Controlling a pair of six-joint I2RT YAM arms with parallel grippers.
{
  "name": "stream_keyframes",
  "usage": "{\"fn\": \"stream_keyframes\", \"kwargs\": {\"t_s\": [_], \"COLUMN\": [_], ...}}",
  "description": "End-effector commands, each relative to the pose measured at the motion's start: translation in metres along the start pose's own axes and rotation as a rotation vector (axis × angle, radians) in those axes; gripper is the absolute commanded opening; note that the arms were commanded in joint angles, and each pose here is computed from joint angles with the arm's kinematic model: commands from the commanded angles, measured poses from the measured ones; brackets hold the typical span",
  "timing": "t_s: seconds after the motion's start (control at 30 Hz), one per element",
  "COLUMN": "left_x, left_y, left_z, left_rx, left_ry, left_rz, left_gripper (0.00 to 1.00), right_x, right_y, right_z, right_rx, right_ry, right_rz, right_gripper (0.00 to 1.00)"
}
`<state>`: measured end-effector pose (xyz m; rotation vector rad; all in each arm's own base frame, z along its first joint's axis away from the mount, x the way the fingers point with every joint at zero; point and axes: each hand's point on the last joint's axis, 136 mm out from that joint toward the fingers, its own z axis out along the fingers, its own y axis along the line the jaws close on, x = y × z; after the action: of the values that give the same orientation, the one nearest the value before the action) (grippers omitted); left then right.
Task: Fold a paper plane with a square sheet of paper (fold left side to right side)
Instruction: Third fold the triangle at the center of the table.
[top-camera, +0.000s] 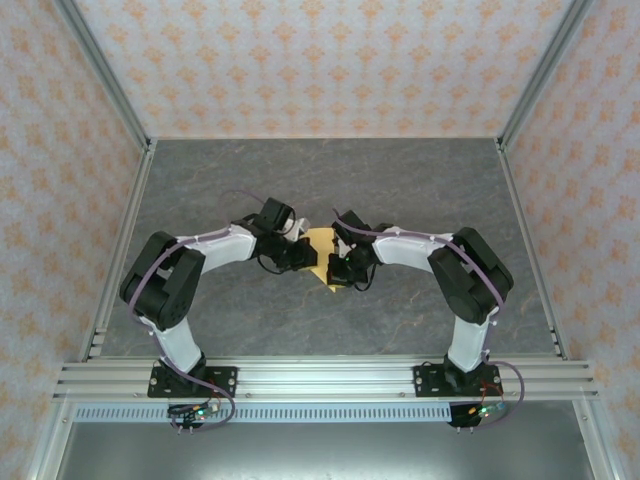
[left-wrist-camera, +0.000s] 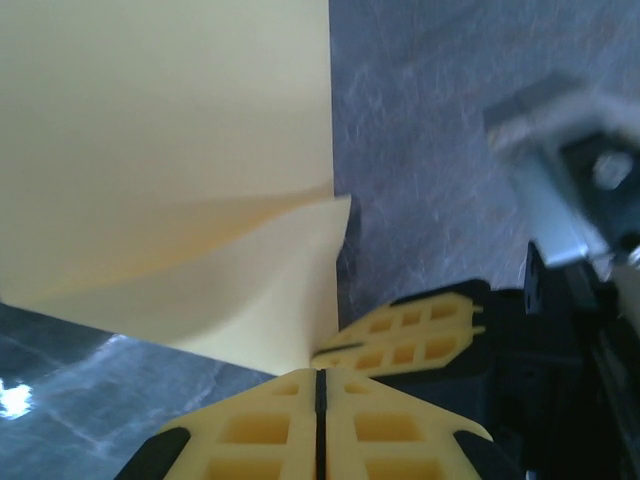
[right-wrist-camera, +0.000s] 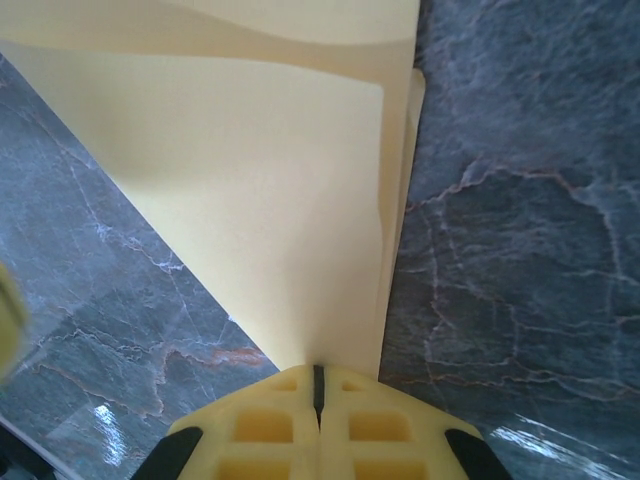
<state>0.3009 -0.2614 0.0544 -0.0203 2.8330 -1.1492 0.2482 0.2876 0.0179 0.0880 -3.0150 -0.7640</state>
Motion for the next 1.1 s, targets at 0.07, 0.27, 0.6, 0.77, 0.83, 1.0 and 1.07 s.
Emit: {"fn": "stream_keyframes", "kwargs": {"t_s": [0.07, 0.27, 0.6, 0.77, 0.83, 1.0, 1.07], "left_x": [0.006, 0.008, 0.010, 0.010, 0.010, 0.006, 0.001], "left_y": [-0.003, -0.005, 0.013, 0.035, 0.043, 0.061, 0.069], "left_z": [0.017, 0.027, 0.042, 0.043, 0.042, 0.037, 0.033], "left_rx": [0.035, 0.042, 0.014, -0.079, -0.129, -0.202, -0.223], "left_ry": [0.020, 0.048, 0.055, 0.037, 0.032, 0.012, -0.004], "left_rz": [-0.023, -0.013, -0.033, -0.021, -0.012, 0.015, 0.014], "left_gripper": [0.04, 0.00, 0.00, 0.00, 0.00, 0.00, 0.00], "right_x": [0.017, 0.018, 0.020, 0.023, 0.025, 0.029, 0.030], "right_y": [-0.048, -0.050, -0.052, -0.059, -0.063, -0.070, -0.072], "right_z": [0.017, 0.017, 0.019, 0.019, 0.019, 0.018, 0.018], "right_rx": [0.191, 0.198, 0.208, 0.239, 0.256, 0.291, 0.295], "right_ry": [0.058, 0.062, 0.077, 0.087, 0.094, 0.099, 0.102], "right_rz": [0.068, 0.070, 0.067, 0.070, 0.070, 0.073, 0.076], "right_gripper": [0.00, 0.00, 0.00, 0.00, 0.00, 0.00, 0.00]}}
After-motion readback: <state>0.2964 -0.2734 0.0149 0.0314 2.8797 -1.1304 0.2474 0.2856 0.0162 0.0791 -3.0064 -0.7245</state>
